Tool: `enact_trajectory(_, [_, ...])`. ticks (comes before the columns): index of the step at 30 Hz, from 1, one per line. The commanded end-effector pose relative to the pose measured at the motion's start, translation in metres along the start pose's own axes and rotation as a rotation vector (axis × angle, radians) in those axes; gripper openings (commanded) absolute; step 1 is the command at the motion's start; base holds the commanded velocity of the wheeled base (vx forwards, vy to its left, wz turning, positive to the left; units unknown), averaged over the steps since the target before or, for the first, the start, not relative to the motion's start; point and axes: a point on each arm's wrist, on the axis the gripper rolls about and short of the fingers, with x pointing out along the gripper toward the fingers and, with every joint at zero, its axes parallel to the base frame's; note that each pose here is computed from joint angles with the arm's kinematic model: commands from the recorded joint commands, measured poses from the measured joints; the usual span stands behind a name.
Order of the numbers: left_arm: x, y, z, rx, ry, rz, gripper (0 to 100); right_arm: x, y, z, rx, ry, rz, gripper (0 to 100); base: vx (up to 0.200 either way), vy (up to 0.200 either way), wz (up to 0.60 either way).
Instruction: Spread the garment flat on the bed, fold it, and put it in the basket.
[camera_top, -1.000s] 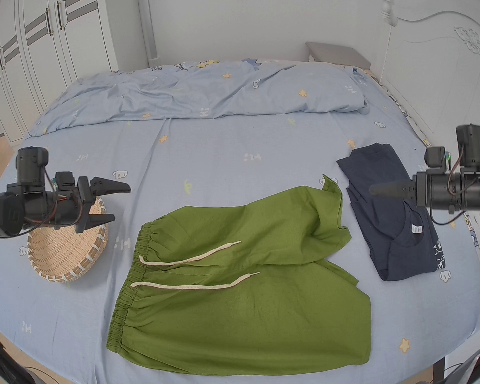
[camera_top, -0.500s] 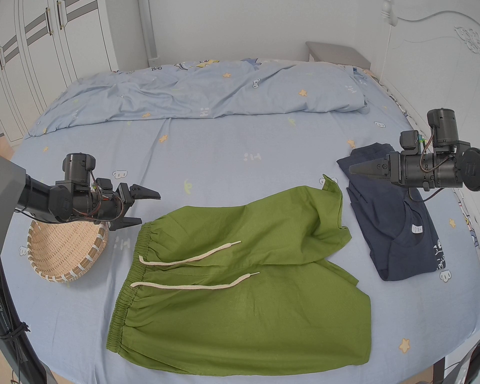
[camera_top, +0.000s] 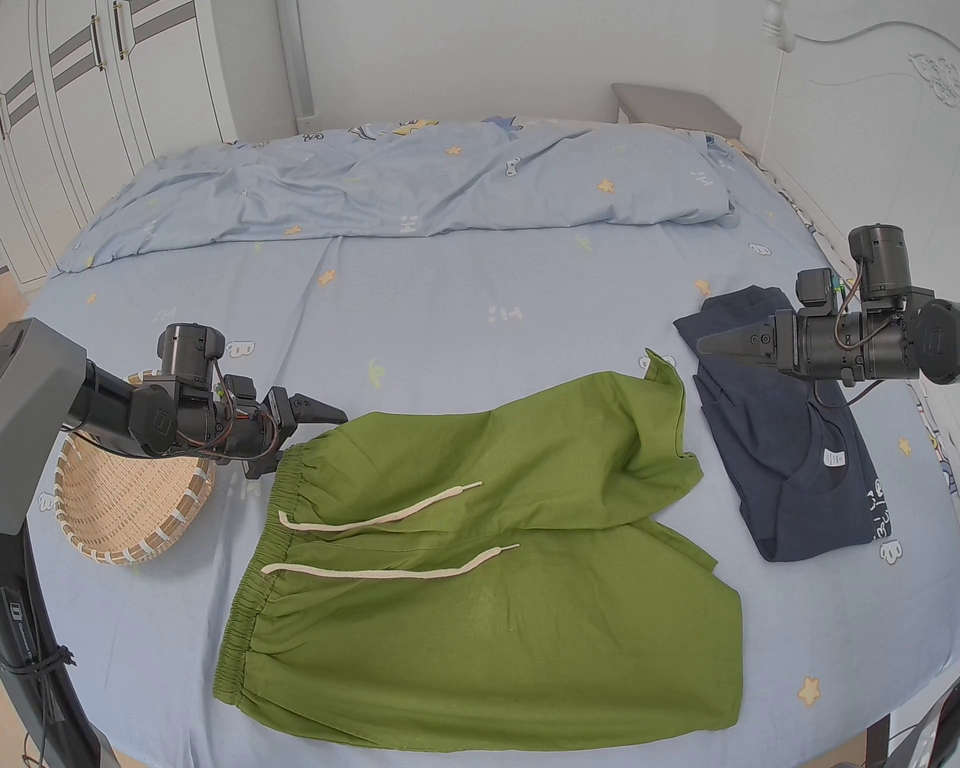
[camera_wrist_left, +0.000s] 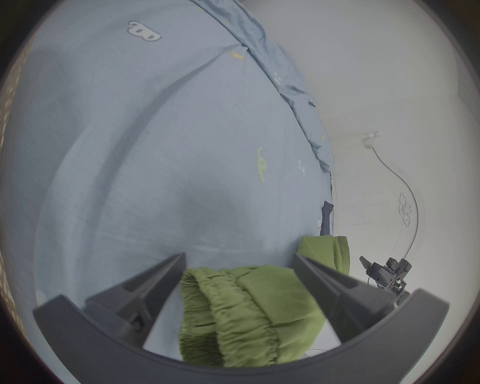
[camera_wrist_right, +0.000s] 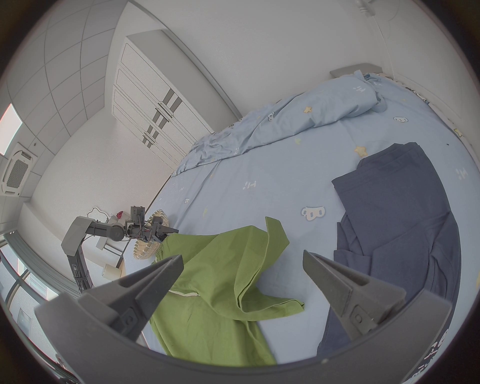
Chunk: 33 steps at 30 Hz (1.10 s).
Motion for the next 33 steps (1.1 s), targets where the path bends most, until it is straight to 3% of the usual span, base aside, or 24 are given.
enact_trajectory(1, [0.004, -0.001, -0.005, -0.002, 0.018, 0.0, 0, 0.001, -0.001, 0.0, 0.001, 0.001, -0.001, 100, 0.0, 0.0, 0.0])
enact_trajectory(11, [-0.003, -0.007, -0.006, 0.005, 0.01, -0.005, 0, 0.0, -0.002, 0.0, 0.001, -0.003, -0.003, 100, 0.0, 0.0, 0.0])
enact_trajectory(21, [-0.051, -0.036, 0.005, 0.064, -0.101, -0.041, 0, 0.001, -0.002, 0.0, -0.001, -0.004, -0.002, 100, 0.0, 0.0, 0.0])
enact_trajectory(33, [-0.065, -0.027, 0.014, 0.06, -0.151, -0.025, 0, 0.018, -0.009, -0.003, 0.008, 0.019, -0.013, 100, 0.0, 0.0, 0.0])
